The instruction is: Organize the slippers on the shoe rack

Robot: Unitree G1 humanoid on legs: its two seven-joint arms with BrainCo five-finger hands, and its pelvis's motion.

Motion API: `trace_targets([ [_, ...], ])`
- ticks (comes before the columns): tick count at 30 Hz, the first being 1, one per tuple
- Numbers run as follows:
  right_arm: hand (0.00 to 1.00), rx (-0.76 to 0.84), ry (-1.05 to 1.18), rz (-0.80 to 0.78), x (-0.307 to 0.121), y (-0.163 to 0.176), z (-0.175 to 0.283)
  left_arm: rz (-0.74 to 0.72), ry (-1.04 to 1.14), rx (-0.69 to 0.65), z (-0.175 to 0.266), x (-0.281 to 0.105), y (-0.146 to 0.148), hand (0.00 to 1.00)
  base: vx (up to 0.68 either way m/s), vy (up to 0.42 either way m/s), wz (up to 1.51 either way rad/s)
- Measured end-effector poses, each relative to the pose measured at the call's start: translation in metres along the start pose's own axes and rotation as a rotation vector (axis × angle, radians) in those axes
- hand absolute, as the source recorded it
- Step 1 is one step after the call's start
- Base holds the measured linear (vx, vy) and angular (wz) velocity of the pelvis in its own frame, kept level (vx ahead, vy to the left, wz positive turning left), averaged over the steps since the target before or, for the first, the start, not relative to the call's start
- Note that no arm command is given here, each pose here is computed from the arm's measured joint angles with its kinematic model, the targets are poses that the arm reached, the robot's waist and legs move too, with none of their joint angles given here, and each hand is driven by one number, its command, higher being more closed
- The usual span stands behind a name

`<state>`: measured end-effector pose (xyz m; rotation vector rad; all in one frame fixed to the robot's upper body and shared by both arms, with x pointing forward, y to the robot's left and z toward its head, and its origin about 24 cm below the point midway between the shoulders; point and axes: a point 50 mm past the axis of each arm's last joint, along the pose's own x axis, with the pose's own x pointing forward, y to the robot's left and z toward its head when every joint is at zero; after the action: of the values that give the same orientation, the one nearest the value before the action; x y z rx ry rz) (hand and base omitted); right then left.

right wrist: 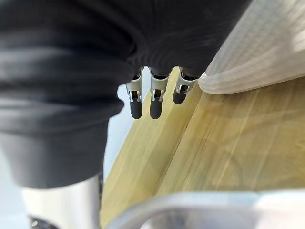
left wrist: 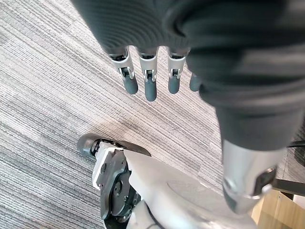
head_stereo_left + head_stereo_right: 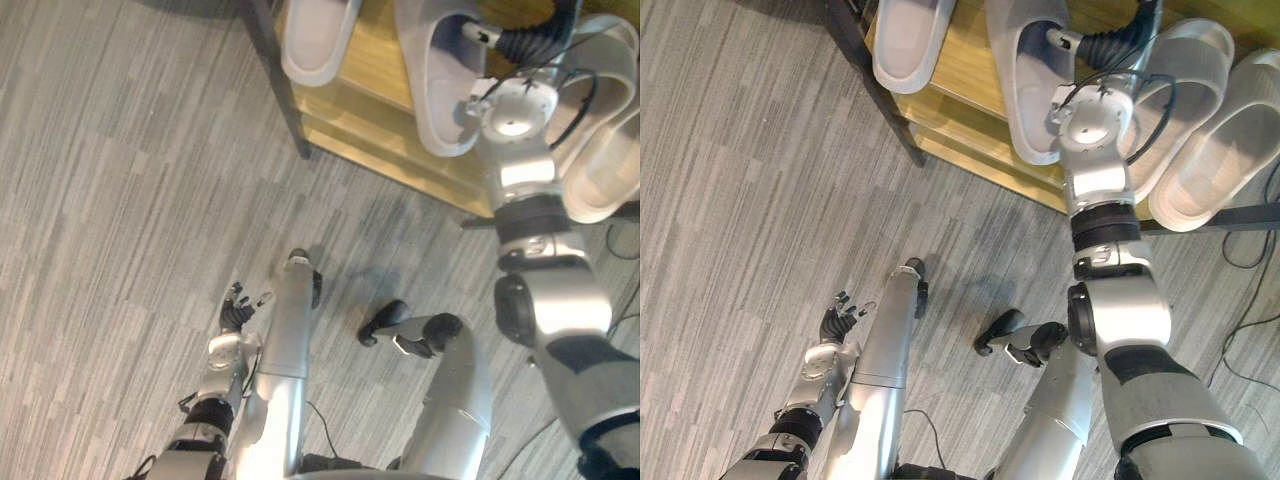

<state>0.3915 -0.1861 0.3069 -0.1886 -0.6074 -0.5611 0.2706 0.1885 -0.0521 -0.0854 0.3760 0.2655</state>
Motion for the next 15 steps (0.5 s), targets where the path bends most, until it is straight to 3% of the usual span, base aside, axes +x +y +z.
trace_targets([
  [6,0.0,0.152,0.082,0.082,-0.045,0.029,-0.02,0.027,0.024,-0.002,-0.008,-0.003,0.009,0.0,0.0,0.0,0.0],
  [15,0.0,0.299,0.27,0.067,-0.079,0.032,-0.057,0.051,0.058,-0.011,-0.016,-0.007,0.016,0.0,-0.01,0.021,-0.02],
])
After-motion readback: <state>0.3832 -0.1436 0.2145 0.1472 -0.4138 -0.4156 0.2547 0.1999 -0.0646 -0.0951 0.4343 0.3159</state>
